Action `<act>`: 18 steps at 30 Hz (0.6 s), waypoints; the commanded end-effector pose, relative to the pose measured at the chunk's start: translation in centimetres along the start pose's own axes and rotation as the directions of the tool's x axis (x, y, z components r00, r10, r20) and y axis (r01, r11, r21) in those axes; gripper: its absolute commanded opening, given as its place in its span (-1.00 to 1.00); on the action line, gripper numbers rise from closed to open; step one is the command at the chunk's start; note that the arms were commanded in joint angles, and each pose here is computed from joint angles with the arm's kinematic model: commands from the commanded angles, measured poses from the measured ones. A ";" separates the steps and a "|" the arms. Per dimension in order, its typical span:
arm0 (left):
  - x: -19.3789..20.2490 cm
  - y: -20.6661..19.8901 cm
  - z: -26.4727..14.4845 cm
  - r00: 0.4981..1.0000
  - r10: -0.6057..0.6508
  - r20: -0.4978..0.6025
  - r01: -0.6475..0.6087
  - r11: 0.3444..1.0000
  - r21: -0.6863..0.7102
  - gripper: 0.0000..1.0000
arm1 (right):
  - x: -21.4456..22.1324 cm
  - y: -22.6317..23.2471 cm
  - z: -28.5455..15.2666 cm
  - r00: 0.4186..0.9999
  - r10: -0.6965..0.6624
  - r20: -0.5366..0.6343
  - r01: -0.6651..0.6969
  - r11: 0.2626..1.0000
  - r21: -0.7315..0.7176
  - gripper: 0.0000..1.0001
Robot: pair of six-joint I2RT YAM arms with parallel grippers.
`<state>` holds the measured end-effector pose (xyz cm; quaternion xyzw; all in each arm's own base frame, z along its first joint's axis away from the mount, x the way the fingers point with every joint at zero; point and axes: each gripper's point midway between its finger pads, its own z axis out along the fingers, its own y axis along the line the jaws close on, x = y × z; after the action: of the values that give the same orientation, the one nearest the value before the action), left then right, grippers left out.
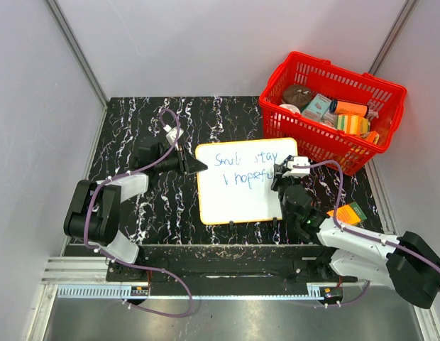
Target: Write a sentence on the whiteboard
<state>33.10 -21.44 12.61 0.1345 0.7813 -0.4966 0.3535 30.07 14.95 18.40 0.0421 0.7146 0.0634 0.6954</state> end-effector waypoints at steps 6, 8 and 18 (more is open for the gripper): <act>-0.5 5.3 0.1 0.991 0.136 0.021 -0.127 0.966 -0.226 -1.00 | 1.1 -0.8 -0.6 0.998 0.029 -0.046 -0.029 1.000 0.012 -1.00; -0.4 5.3 0.1 0.990 0.136 0.019 -0.129 0.966 -0.226 -1.00 | 1.3 -0.8 -0.7 0.998 0.039 -0.054 -0.038 0.999 0.013 -1.00; -0.4 5.3 0.2 0.990 0.139 0.014 -0.132 0.964 -0.230 -1.00 | 1.6 -1.2 -1.1 0.997 0.040 -0.071 -0.039 0.999 0.015 -1.00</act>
<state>33.14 -21.53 12.59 0.1341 0.7829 -0.4950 0.3522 29.15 14.50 17.50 0.0584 0.7291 0.0808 0.6772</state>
